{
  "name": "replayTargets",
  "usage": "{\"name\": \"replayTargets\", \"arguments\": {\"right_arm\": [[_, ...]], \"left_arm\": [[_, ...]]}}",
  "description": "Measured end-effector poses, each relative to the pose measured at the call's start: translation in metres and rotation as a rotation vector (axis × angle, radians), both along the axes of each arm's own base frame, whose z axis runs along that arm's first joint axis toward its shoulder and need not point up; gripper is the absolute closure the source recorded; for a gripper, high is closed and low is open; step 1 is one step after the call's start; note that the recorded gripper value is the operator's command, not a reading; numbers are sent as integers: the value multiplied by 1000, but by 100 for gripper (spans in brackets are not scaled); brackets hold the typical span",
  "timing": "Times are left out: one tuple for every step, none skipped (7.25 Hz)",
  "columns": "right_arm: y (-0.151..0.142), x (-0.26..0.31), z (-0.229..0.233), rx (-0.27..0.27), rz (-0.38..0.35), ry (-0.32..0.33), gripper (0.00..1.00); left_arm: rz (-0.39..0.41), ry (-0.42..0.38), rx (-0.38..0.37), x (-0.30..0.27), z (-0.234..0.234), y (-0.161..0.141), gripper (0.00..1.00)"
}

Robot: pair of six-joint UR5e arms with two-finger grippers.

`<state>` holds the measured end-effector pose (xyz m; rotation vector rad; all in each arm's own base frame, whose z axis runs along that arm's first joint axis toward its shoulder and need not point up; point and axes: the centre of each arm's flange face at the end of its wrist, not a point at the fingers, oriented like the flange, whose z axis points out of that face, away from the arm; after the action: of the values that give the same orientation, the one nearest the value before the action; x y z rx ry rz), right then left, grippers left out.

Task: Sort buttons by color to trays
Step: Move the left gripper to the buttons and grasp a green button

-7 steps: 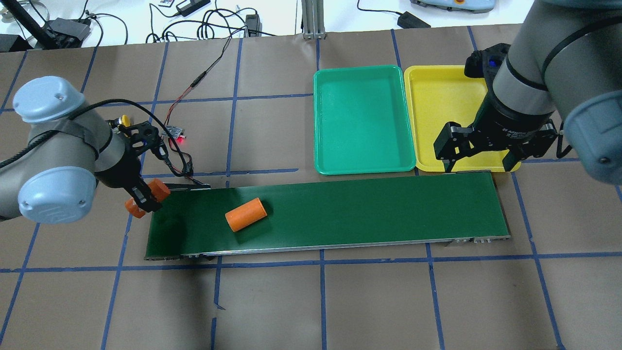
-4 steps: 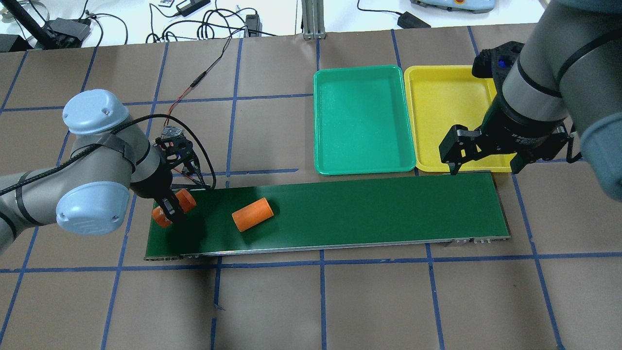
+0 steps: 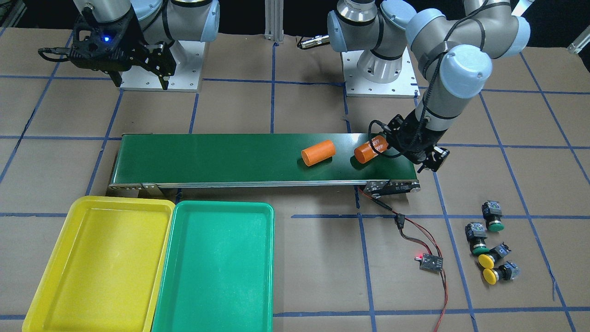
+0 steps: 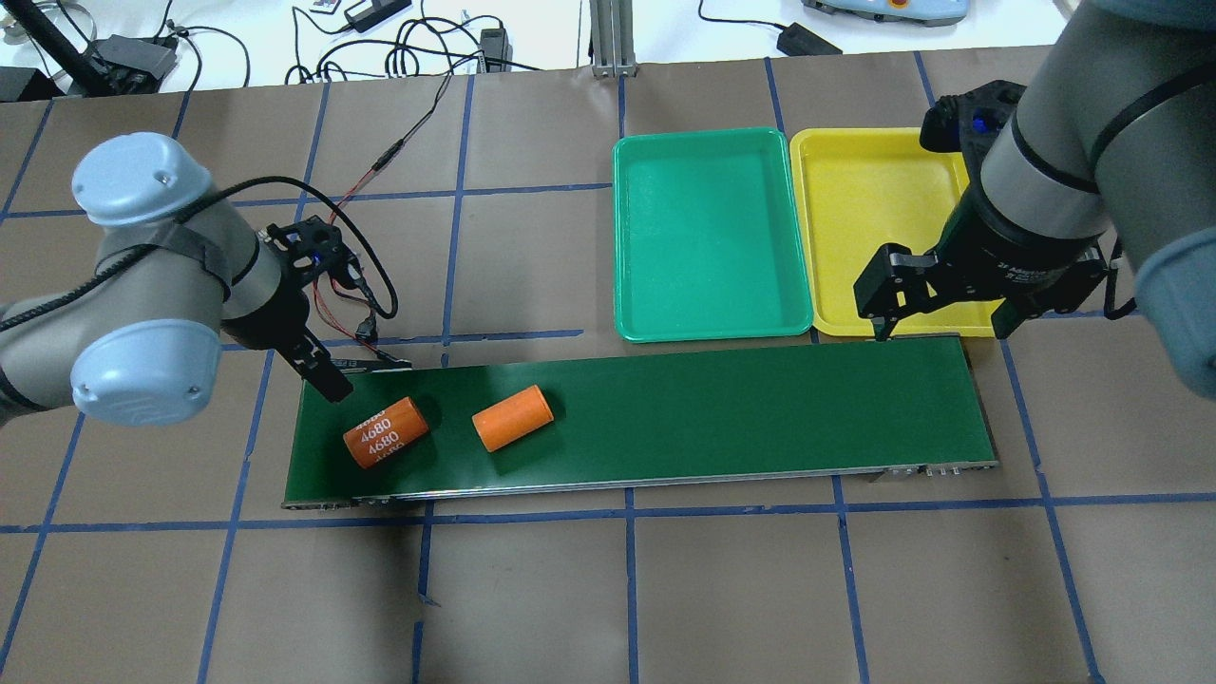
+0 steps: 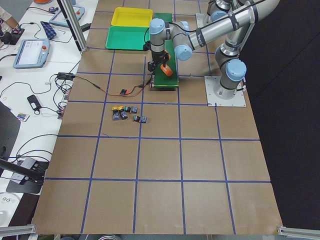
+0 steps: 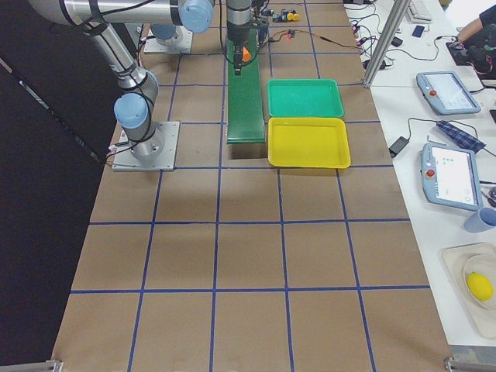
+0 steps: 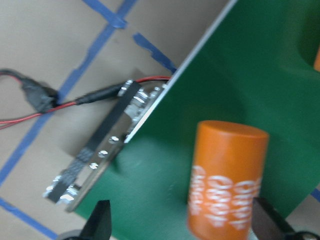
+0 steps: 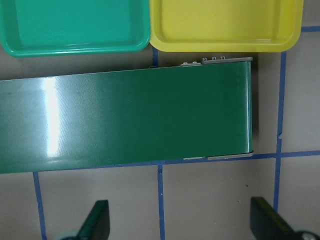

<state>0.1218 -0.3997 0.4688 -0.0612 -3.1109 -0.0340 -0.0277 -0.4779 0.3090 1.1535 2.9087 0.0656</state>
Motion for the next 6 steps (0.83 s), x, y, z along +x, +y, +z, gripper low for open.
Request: {"name": "replayTargets", "arguments": {"right_arm": [[0, 0, 0, 2, -1, 2, 0], [0, -1, -1, 3, 1, 7, 0], [1, -1, -1, 5, 7, 12, 0], [1, -1, -1, 5, 10, 11, 0], [1, -1, -1, 4, 10, 8, 0], [0, -1, -1, 2, 11, 7, 0]], "left_arm": [[102, -1, -4, 45, 7, -21, 0], [205, -3, -4, 96, 7, -40, 0], [305, -3, 0, 147, 1, -56, 0], [409, 1, 11, 196, -15, -67, 0], [513, 11, 11, 235, -39, -76, 0], [609, 23, -5, 258, -67, -84, 0]]}}
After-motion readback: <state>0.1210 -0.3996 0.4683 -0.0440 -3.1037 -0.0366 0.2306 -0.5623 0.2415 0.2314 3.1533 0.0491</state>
